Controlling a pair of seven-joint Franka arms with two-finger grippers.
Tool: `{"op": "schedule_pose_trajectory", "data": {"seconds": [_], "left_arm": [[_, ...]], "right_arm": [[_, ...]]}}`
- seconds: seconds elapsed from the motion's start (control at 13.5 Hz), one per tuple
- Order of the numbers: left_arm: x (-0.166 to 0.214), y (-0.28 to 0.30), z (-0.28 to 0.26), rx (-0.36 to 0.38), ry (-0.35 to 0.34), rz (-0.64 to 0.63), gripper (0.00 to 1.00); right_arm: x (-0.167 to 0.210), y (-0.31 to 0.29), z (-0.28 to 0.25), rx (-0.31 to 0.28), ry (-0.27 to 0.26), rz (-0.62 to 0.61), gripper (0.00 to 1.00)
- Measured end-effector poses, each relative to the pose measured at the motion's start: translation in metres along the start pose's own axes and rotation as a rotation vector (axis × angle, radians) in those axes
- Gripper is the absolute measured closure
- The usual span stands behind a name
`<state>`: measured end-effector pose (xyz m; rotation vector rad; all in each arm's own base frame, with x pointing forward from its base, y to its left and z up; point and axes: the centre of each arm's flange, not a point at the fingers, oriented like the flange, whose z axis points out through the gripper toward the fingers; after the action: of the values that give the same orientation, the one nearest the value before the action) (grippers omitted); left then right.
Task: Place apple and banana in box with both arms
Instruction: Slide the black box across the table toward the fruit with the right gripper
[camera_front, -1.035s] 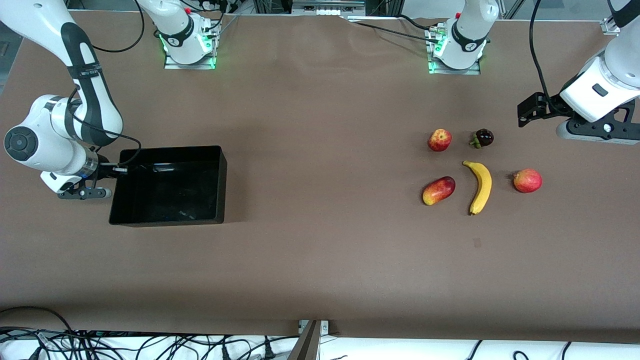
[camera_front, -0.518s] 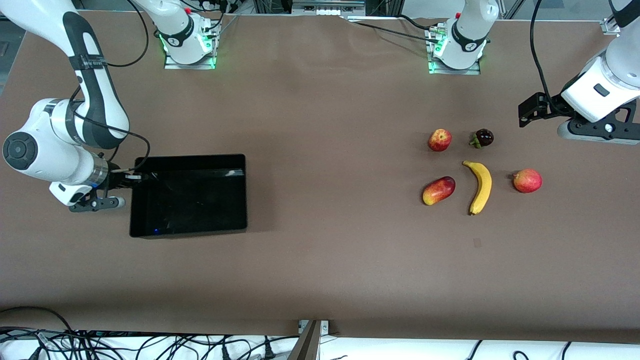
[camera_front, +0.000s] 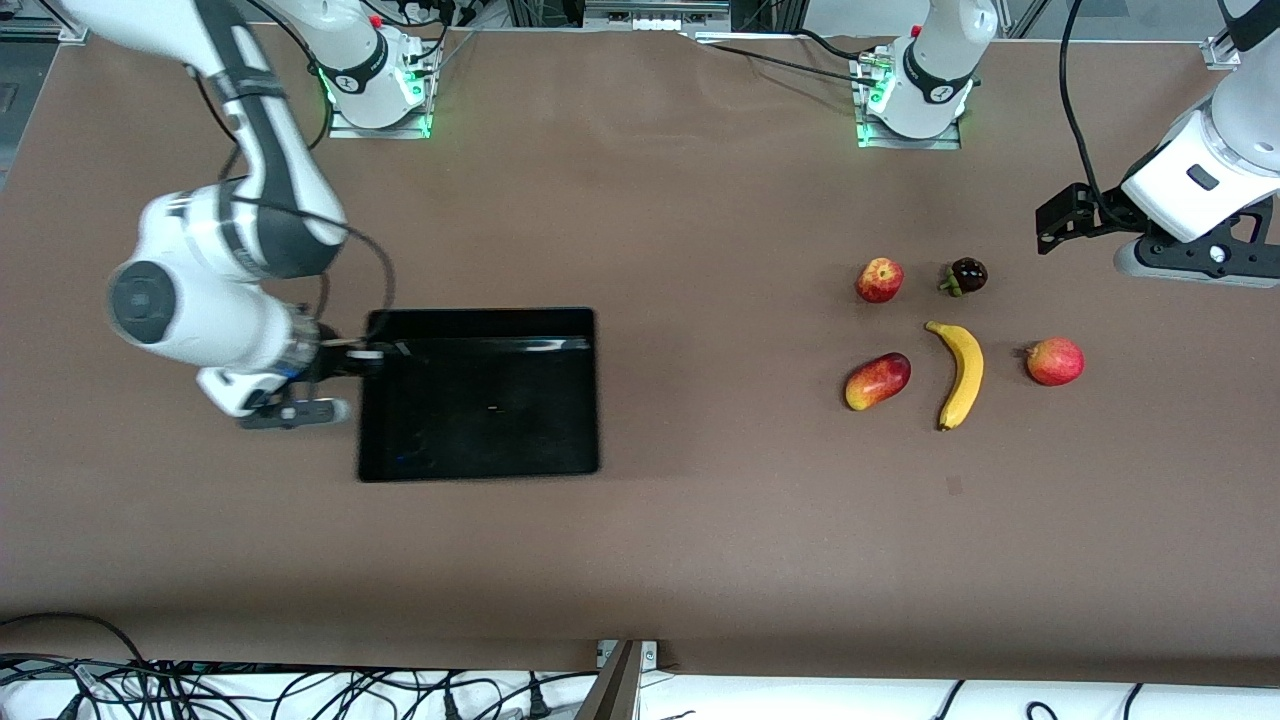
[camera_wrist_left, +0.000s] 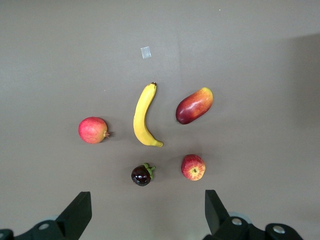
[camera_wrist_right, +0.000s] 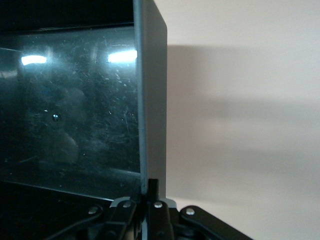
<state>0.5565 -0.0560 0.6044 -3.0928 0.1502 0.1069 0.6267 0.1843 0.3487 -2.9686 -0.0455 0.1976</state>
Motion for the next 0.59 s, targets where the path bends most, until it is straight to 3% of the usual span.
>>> {"op": "schedule_pose_trajectory", "data": {"seconds": [0.3, 0.59], "left_arm": [[0.000, 0.001, -0.001, 0.000, 0.002, 0.002, 0.00], [0.000, 0.002, -0.001, 0.000, 0.002, 0.003, 0.00]], "right_arm": [[-0.018, -0.118, 0.062, 0.066, -0.067, 0.057, 0.94], [-0.037, -0.183, 0.102, 0.095, -0.059, 0.039, 0.94]]}}
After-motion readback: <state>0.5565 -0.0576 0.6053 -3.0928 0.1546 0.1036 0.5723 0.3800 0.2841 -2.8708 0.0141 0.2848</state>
